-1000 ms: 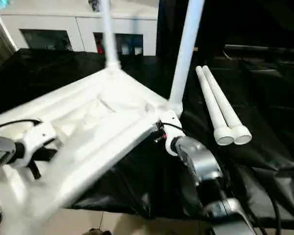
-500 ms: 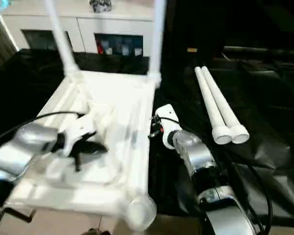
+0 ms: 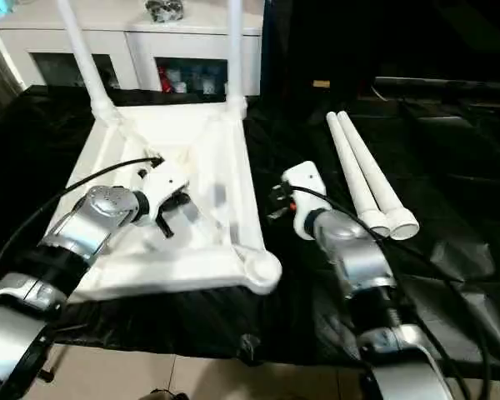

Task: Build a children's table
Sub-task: Rotate table base, then pick table leg

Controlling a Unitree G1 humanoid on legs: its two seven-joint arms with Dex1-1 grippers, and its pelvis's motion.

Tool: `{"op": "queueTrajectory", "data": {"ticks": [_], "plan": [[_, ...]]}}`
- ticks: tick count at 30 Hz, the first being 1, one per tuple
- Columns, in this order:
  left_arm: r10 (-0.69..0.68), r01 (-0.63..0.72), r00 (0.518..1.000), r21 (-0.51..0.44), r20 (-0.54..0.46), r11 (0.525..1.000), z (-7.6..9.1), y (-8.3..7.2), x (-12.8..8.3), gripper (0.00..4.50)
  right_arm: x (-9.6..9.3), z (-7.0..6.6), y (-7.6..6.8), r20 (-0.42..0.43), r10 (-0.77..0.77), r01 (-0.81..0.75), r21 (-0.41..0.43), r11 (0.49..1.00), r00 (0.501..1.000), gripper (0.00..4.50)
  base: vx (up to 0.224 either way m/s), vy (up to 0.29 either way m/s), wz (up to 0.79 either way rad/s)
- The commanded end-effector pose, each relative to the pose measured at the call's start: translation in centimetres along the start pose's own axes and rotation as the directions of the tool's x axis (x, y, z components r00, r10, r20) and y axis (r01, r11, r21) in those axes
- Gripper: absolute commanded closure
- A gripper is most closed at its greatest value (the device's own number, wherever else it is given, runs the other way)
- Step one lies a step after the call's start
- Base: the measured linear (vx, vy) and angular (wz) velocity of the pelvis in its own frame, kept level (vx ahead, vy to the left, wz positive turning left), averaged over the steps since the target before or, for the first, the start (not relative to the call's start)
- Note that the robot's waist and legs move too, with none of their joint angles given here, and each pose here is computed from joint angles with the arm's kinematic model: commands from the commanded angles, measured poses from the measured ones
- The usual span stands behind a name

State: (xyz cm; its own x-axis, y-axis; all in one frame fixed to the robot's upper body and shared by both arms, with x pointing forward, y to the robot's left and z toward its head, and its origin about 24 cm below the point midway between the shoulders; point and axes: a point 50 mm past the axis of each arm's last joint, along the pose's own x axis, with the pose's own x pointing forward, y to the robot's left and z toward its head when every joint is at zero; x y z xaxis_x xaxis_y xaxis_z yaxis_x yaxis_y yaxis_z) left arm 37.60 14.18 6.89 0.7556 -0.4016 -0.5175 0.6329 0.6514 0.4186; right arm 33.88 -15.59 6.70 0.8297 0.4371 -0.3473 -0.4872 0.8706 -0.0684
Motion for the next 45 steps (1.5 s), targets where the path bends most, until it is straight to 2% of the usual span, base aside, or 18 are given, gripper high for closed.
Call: {"op": "queueTrajectory", "data": {"ticks": [1, 5, 9, 10, 11, 13, 16, 19, 22, 26, 32, 34, 35, 38, 40, 41, 43, 45], "plan": [[0.061, -0.061, 0.998, 0.012, -0.025, 0.998, -0.8, 0.6, 0.0, 4.50, -0.7, 0.7, -1.0, 0.010, -0.061, 0.061, -0.001, 0.998, 0.998, 4.44, 0.000, 0.000, 0.00], [0.119, -0.119, 0.993, 0.024, 0.017, 0.993, -0.7, 1.1, 0.0, 4.50, -1.6, 1.0, -2.2, -0.013, -0.126, 0.126, 0.001, 0.992, 0.992, 4.44, 0.000, 0.000, 0.00], [0.150, -0.145, 0.973, -0.044, 0.175, 0.988, 1.7, 2.2, -1.1, 4.50, -2.0, 1.5, -3.5, -0.008, -0.169, 0.170, 0.071, 0.983, 0.986, 4.44, 0.000, 0.000, 0.00], [0.155, -0.142, 0.965, -0.073, 0.211, 0.987, 2.3, 2.3, -1.4, 4.50, -2.1, 1.6, -3.9, -0.014, -0.195, 0.196, 0.071, 0.978, 0.981, 4.29, 0.000, 0.000, 0.00], [0.141, -0.117, 0.957, -0.108, 0.253, 0.987, 3.0, 2.2, -1.7, 4.30, -2.2, 1.7, -4.5, -0.023, -0.227, 0.228, 0.080, 0.970, 0.974, 4.10, 0.000, 0.000, 0.00], [0.091, -0.051, 0.943, -0.132, 0.320, 0.990, 4.1, 1.7, -2.4, 4.09, -2.1, 1.9, -5.5, -0.039, -0.267, 0.269, 0.086, 0.959, 0.963, 4.07, 0.000, 0.000, 0.00], [-0.010, 0.063, 0.918, -0.122, 0.396, 0.991, 5.2, 0.3, -3.3, 3.97, -2.0, 2.0, -6.6, -0.073, -0.308, 0.314, 0.089, 0.945, 0.948, 3.70, 0.000, 0.000, 0.00], [-0.125, 0.168, 0.880, -0.053, 0.457, 0.984, 6.1, -1.4, -4.5, 3.67, -1.7, 2.4, -7.5, -0.092, -0.348, 0.356, 0.100, 0.929, 0.933, 3.52, 0.000, 0.000, 0.00], [-0.231, 0.254, 0.854, 0.014, 0.466, 0.967, 6.1, -2.9, -5.7, 3.53, -1.3, 2.5, -8.3, -0.122, -0.370, 0.384, 0.127, 0.914, 0.921, 3.21, 0.000, 0.000, 0.00], [-0.269, 0.297, 0.844, 0.013, 0.463, 0.955, 5.9, -3.6, -6.7, 3.21, -1.2, 2.5, -9.2, -0.150, -0.412, 0.429, 0.112, 0.896, 0.899, 2.85, 0.000, 0.000, 0.00], [-0.286, 0.314, 0.852, 0.008, 0.438, 0.949, 5.4, -4.2, -7.9, 2.79, -1.2, 2.4, -10.2, -0.189, -0.441, 0.464, 0.103, 0.880, 0.877, 2.42, 0.000, 0.000, 0.00], [-0.294, 0.323, 0.852, 0.007, 0.432, 0.946, 5.3, -4.4, -8.3, 2.55, -1.2, 2.4, -10.5, -0.192, -0.452, 0.476, 0.099, 0.874, 0.871, 2.33, 0.000, 0.000, 0.00], [-0.300, 0.329, 0.854, 0.005, 0.425, 0.944, 5.2, -4.5, -8.7, 2.37, -1.3, 2.4, -10.8, -0.199, -0.467, 0.491, 0.096, 0.866, 0.862, 2.14, 0.000, 0.000, 0.00], [-0.301, 0.330, 0.858, 0.003, 0.415, 0.944, 5.0, -4.5, -8.9, 2.27, -1.5, 2.3, -11.1, -0.209, -0.480, 0.505, 0.092, 0.858, 0.852, 1.98, 0.000, 0.000, 0.00], [-0.300, 0.324, 0.866, 0.009, 0.401, 0.946, 4.9, -4.5, -9.2, 1.95, -1.7, 2.1, -11.4, -0.219, -0.485, 0.513, 0.093, 0.853, 0.847, 1.69, 0.000, 0.000, 0.00], [-0.297, 0.317, 0.868, 0.014, 0.398, 0.948, 4.9, -4.5, -9.4, 1.95, -1.7, 1.9, -11.4, -0.237, -0.483, 0.513, 0.085, 0.854, 0.843, 1.62, 0.000, 0.000, 0.00], [-0.284, 0.303, 0.875, 0.012, 0.391, 0.953, 4.8, -4.4, -9.5, 1.75, -1.8, 1.4, -11.5, -0.274, -0.480, 0.515, 0.070, 0.855, 0.834, 1.50, 0.000, 0.000, 0.00], [-0.287, 0.306, 0.880, 0.010, 0.379, 0.952, 4.7, -4.4, -9.8, 1.53, -1.8, 1.1, -11.3, -0.304, -0.454, 0.501, 0.095, 0.860, 0.837, 1.46, 0.000, 0.000, 0.00]]}}
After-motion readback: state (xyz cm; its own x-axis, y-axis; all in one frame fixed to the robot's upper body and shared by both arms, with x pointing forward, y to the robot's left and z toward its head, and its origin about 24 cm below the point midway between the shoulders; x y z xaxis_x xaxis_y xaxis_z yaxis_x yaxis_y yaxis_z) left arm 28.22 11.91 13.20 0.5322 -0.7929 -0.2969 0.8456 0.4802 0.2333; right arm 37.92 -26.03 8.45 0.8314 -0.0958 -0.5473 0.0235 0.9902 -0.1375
